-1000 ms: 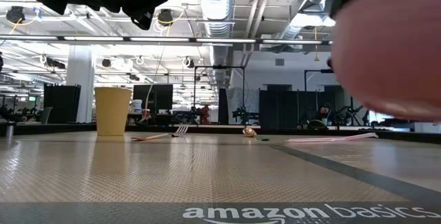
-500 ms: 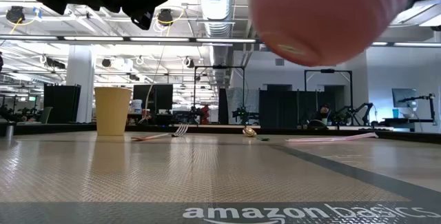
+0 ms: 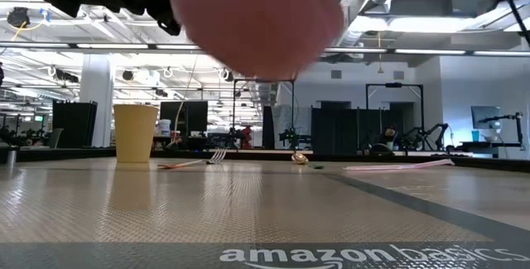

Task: Pick & Place Utensil
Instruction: Put the pink bowl on the transparent mat, then put the orange fork into the pink bowl on the transparent mat

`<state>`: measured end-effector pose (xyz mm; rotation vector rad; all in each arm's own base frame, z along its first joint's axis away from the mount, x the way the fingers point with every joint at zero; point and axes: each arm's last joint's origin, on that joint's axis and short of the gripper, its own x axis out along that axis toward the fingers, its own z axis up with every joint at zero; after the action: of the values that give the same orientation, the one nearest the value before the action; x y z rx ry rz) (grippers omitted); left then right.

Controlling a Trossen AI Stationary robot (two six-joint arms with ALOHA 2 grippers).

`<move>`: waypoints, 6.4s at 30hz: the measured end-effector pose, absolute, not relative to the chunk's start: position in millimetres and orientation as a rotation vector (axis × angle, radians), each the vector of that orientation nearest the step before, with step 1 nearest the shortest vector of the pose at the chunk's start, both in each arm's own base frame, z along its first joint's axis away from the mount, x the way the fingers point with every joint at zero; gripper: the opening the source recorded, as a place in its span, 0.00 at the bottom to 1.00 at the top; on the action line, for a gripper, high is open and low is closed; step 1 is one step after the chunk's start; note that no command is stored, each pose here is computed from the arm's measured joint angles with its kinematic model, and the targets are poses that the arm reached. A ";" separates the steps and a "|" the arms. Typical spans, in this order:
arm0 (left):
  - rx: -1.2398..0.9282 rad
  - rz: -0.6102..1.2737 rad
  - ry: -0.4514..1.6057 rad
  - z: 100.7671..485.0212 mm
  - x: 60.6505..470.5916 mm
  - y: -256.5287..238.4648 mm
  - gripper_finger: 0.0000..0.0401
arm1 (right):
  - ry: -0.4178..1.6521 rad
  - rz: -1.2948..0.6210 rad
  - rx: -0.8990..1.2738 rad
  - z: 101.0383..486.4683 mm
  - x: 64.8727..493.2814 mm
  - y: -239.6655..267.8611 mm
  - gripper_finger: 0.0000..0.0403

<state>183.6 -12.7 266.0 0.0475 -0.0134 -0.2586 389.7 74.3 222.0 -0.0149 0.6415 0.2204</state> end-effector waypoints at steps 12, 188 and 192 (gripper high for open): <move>0.047 -0.258 -0.039 269.2 181.6 -12.6 0.26 | 0.682 0.241 0.096 183.6 453.8 87.1 0.03; -0.274 0.761 0.522 160.4 264.7 23.9 0.26 | 0.643 -0.367 0.199 256.4 220.1 -38.0 0.29; -0.294 0.766 0.515 160.4 264.7 24.2 0.26 | 0.643 -0.367 0.199 256.4 220.1 -38.1 0.29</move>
<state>264.7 24.2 160.4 -0.2940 0.5150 0.7656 220.1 -38.1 256.4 0.1988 0.6426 -0.3670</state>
